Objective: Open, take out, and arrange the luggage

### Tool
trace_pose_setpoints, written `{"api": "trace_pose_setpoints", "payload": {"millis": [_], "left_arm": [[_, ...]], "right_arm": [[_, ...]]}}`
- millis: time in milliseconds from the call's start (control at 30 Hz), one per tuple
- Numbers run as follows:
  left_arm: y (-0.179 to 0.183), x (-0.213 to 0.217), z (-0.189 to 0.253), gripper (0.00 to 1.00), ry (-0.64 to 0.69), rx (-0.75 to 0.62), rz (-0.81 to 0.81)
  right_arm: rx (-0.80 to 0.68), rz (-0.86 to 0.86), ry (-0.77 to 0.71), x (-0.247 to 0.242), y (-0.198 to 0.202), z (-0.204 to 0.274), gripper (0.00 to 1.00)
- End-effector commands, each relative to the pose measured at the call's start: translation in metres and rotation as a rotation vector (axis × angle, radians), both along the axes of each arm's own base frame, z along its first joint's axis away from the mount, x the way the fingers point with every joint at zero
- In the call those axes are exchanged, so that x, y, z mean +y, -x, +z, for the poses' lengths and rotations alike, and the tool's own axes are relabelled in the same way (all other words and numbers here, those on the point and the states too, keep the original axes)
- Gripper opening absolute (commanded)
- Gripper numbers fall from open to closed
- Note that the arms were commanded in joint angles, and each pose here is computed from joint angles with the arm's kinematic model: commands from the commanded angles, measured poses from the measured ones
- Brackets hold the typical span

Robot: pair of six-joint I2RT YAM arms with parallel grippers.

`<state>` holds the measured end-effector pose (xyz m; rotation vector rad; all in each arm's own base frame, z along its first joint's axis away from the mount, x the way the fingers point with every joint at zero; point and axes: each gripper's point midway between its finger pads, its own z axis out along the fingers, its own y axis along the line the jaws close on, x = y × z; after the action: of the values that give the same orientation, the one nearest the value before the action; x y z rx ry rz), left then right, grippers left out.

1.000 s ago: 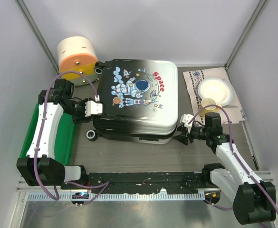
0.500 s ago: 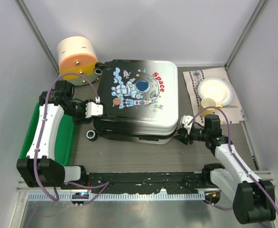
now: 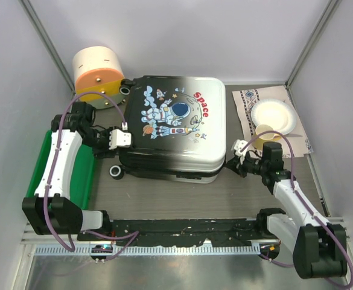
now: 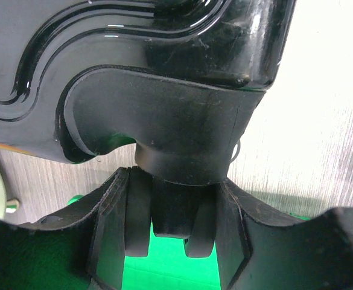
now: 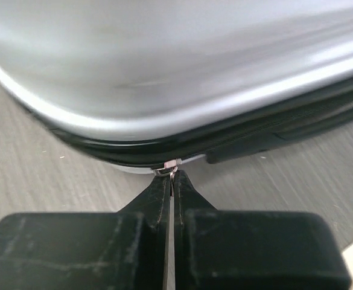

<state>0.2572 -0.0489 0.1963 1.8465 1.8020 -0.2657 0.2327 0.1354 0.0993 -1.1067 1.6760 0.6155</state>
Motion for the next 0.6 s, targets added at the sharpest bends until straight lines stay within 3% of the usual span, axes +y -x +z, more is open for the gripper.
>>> {"api": "trace_pose_setpoints", "payload": {"millis": [0,367,433,567], "left_arm": [[0.018,0.023,-0.005,0.0,-0.058,0.119,0.091],[-0.002,0.033,-0.019,0.0,-0.077,0.138,0.095],[-0.005,0.035,-0.022,0.0,-0.074,0.146,0.099],[-0.011,0.036,-0.025,0.0,-0.078,0.139,0.089]], "right_arm": [[-0.133,-0.139,0.053,-0.035,-0.061,0.034,0.01],[-0.165,-0.207,-0.05,-0.046,-0.175,0.079,0.01],[-0.117,-0.214,-0.072,-0.045,-0.192,0.069,0.01],[-0.177,-0.229,-0.104,-0.041,-0.228,0.084,0.01]]}}
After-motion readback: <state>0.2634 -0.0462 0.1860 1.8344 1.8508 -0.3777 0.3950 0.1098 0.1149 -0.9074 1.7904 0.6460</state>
